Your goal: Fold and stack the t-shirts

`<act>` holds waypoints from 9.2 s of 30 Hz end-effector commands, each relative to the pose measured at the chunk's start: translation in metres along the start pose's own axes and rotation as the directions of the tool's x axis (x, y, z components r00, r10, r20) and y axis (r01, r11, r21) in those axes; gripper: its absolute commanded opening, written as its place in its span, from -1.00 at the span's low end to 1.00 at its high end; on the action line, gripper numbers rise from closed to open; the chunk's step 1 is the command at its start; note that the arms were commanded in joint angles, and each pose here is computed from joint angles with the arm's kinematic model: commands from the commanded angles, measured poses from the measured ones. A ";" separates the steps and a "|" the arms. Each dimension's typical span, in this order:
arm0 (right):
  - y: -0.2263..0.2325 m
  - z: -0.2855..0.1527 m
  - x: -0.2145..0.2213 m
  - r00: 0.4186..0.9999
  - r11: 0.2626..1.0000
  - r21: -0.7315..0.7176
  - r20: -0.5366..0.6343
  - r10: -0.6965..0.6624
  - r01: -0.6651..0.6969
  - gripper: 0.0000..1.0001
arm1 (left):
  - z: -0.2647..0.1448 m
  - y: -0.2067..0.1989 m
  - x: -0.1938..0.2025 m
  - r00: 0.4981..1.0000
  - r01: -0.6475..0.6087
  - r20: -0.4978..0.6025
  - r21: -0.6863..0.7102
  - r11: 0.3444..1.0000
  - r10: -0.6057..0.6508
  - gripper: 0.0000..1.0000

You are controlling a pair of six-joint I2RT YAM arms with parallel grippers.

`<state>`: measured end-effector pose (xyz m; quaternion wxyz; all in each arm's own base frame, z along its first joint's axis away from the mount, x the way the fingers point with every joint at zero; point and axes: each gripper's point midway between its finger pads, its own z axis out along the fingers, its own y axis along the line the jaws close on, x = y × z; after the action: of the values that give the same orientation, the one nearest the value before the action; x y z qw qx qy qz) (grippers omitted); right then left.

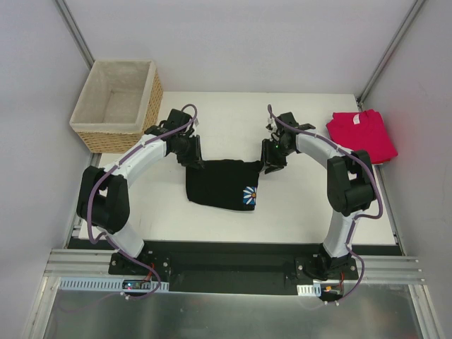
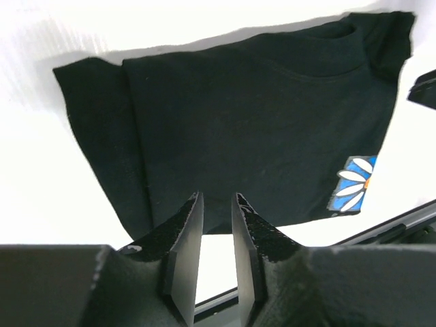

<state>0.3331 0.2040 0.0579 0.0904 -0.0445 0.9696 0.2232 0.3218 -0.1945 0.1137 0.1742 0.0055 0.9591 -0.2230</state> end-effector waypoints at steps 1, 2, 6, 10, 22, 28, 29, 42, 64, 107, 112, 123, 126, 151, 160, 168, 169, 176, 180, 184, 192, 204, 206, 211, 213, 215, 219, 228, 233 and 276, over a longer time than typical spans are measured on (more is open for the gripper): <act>0.010 -0.003 -0.011 1.000 0.999 -0.036 0.027 -0.014 0.015 -0.27 | 0.007 0.003 -0.002 1.000 -0.028 0.003 0.005 1.000 0.028 -0.56; 0.009 -0.002 -0.008 1.000 0.999 -0.036 0.021 -0.013 0.014 -0.27 | 0.012 0.005 0.000 1.000 -0.022 -0.013 0.004 1.000 0.022 -0.57; 0.005 0.004 -0.002 1.000 1.000 -0.028 -0.001 0.006 -0.006 -0.27 | 0.019 0.004 -0.001 1.000 -0.009 -0.019 0.008 1.000 0.009 -0.58; 0.005 0.007 0.000 1.000 0.999 -0.032 -0.011 0.026 -0.026 -0.28 | 0.018 0.002 -0.004 1.000 -0.015 -0.010 0.017 1.000 0.015 -0.58; 0.014 0.036 0.001 0.992 0.985 -0.126 -0.046 0.115 -0.120 -0.27 | 0.015 0.006 0.002 1.000 -0.028 -0.012 0.014 1.000 0.029 -0.49; 0.018 0.032 0.001 0.994 0.984 -0.141 -0.034 0.106 -0.110 -0.41 | 0.017 0.009 0.006 0.999 -0.026 -0.021 0.005 1.000 0.026 -0.51; 0.019 0.030 0.003 0.995 0.986 -0.136 -0.036 0.094 -0.098 -0.44 | 0.018 0.009 0.007 0.999 -0.025 -0.026 0.006 1.000 0.025 -0.52; 0.044 -0.039 -0.007 0.994 0.990 -0.144 0.109 0.010 0.006 -0.83 | 0.023 0.010 0.010 0.999 -0.017 -0.045 0.009 1.000 0.017 -0.59; 0.046 -0.034 -0.007 0.996 0.990 -0.138 0.087 0.003 0.009 -0.31 | 0.024 0.018 0.026 0.997 -0.007 -0.071 -0.005 1.000 0.006 -0.56; 0.045 -0.022 -0.003 0.998 0.994 -0.104 0.063 0.030 -0.023 -0.27 | 0.033 0.073 -0.015 0.986 0.166 0.033 -0.002 0.986 -0.166 -0.28; 0.039 -0.010 0.010 0.999 0.995 -0.097 0.021 0.037 -0.034 -0.28 | 0.045 0.067 -0.008 0.980 0.199 0.012 0.049 0.979 -0.200 -0.56; 0.036 0.005 0.020 0.999 0.995 -0.088 -0.018 0.038 -0.040 -0.29 | 0.060 0.036 -0.007 0.986 0.165 -0.033 0.139 0.976 -0.162 -1.00; 0.039 0.009 0.023 0.999 0.995 -0.088 -0.028 0.034 -0.037 -0.29 | 0.064 0.029 -0.001 0.986 0.165 -0.047 0.139 0.976 -0.160 -1.00; 0.044 -0.019 0.019 0.999 0.998 -0.051 0.015 -0.038 0.038 -0.30 | 0.016 0.028 0.011 1.000 0.011 0.002 -0.012 1.000 -0.011 -0.17; 0.029 -0.036 0.011 0.995 0.998 0.052 0.088 -0.044 0.040 -0.31 | -0.019 0.009 -0.001 0.997 -0.025 0.070 0.042 0.999 0.022 -0.15; -0.004 -0.050 -0.006 0.988 0.979 0.199 0.155 0.006 -0.037 -0.50 | -0.024 -0.011 -0.011 0.997 -0.026 0.079 0.114 0.993 0.017 -0.74; -0.008 -0.051 -0.008 0.988 0.976 0.214 0.153 0.003 -0.036 -0.60 | -0.021 -0.012 -0.010 0.997 -0.025 0.072 0.117 0.993 0.017 -0.83; -0.019 -0.030 -0.009 0.995 0.971 0.237 0.100 0.004 -0.027 -0.87 | 0.001 -0.034 -0.005 0.999 -0.020 0.031 0.181 0.983 0.015 -1.00; -0.006 -0.022 -0.006 0.996 0.987 0.159 0.082 0.018 -0.031 -0.90 | 0.012 -0.047 -0.010 0.999 -0.035 0.020 0.196 0.980 0.032 -1.00; 0.009 -0.014 -0.004 0.998 0.998 0.064 0.059 0.013 -0.017 -0.90 | 0.024 -0.051 -0.016 1.000 -0.030 0.007 0.203 0.979 0.029 -1.00; 0.008 -0.004 0.009 1.000 0.998 0.053 0.009 0.021 -0.021 -0.91 | 0.068 -0.040 -0.011 0.998 0.021 -0.065 0.188 0.982 -0.009 -1.00; 0.000 0.007 0.024 0.997 0.998 0.068 -0.081 0.013 -0.008 -0.91 | 0.109 -0.020 0.004 0.991 0.053 -0.126 0.138 0.989 -0.035 -1.00; -0.001 0.006 0.024 0.996 0.997 0.072 -0.086 0.013 -0.006 -0.91 | 0.110 -0.022 -0.001 0.992 0.053 -0.117 0.138 0.989 -0.037 -1.00; -0.007 0.007 0.028 0.995 0.995 0.099 -0.102 0.014 -0.004 -0.92 | 0.111 -0.015 -0.009 0.995 0.051 -0.087 0.108 0.993 -0.042 -1.00; -0.010 0.007 0.030 0.994 0.994 0.113 -0.109 0.009 0.004 -0.92 | 0.107 -0.009 -0.010 0.996 0.061 -0.077 0.093 0.994 -0.053 -1.00; -0.012 0.008 0.030 0.994 0.993 0.121 -0.113 0.002 0.012 -0.92 | 0.103 0.003 -0.007 0.995 0.078 -0.074 0.071 0.994 -0.072 -1.00; -0.019 0.011 0.030 0.993 0.989 0.150 -0.119 0.002 0.016 -0.92 | 0.084 0.022 -0.006 0.994 0.100 -0.043 0.051 0.994 -0.098 -1.00; -0.046 0.017 0.005 0.991 0.965 0.254 -0.128 -0.038 0.070 -0.90 | 0.066 0.050 0.010 0.992 0.123 -0.033 0.010 0.992 -0.122 -1.00; -0.042 0.009 -0.014 0.995 0.970 0.235 -0.089 -0.046 0.066 -0.91 | 0.062 0.046 0.007 0.990 0.137 -0.028 0.024 0.990 -0.136 -1.00; -0.229 -0.215 -0.008 0.884 0.722 0.527 0.379 0.273 -0.448 -0.44 | -0.048 -0.004 0.010 0.992 0.013 0.120 0.163 0.986 -0.033 -0.51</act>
<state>0.3464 -0.0748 0.1480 0.2030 0.1955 0.9590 -0.0295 0.3016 -0.1760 0.1485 0.2337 -0.0049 0.9292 -0.2861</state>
